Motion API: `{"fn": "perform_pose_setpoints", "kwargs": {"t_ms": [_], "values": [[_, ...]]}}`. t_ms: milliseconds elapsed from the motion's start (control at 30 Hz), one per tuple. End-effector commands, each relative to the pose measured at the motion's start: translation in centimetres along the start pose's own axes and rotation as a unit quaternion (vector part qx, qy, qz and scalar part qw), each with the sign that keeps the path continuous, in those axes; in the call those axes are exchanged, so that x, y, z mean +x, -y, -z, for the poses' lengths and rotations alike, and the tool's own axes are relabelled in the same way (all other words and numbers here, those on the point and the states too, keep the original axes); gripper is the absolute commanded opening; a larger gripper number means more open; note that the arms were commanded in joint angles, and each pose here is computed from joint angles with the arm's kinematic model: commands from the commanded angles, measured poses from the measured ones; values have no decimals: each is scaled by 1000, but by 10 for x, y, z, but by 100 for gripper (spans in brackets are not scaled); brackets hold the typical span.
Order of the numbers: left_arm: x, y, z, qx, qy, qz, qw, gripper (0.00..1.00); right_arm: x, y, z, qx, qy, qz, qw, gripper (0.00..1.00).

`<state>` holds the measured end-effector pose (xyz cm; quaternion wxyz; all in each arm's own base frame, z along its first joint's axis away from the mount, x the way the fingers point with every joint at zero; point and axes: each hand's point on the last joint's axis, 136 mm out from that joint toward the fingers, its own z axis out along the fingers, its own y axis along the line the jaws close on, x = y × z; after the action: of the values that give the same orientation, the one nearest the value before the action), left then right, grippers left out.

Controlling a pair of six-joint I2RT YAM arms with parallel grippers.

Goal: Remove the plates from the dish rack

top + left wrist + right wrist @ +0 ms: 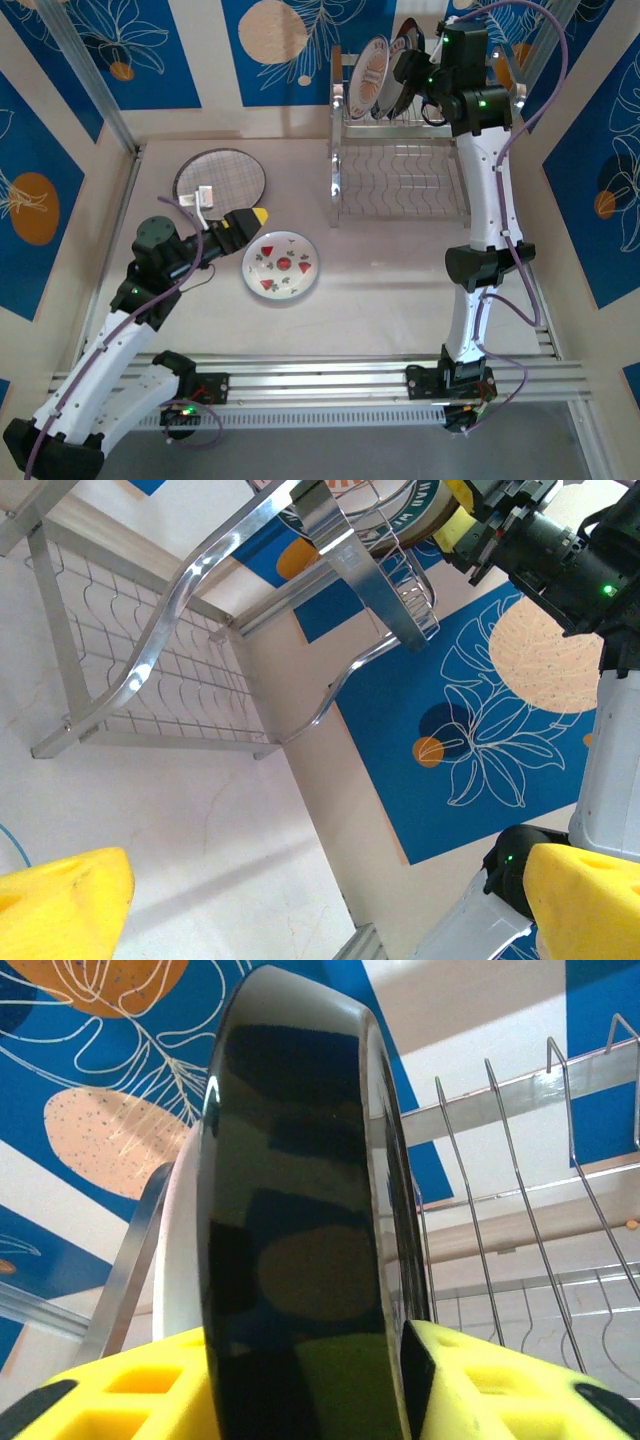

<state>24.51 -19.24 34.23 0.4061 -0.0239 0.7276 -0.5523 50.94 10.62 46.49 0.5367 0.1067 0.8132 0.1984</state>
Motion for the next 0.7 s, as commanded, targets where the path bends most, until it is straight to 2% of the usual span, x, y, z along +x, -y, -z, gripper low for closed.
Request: {"fn": "perform_pose_setpoints", "kwargs": {"t_ms": [0, 133, 267, 667], "values": [[-11, 14, 3, 13, 11, -12, 1000, 100, -26, -12, 16, -13, 53, 10, 998, 50], [-12, 15, 2, 14, 9, -11, 1000, 100, -35, -16, 17, -19, 71, 9, 997, 56], [-13, 17, 1, 16, 8, -12, 1000, 100, -33, -13, 7, -15, 71, 8, 997, 56], [-12, 17, 2, 15, 6, -9, 1000, 100, -33, -9, -14, -12, 76, -3, 997, 50]]}}
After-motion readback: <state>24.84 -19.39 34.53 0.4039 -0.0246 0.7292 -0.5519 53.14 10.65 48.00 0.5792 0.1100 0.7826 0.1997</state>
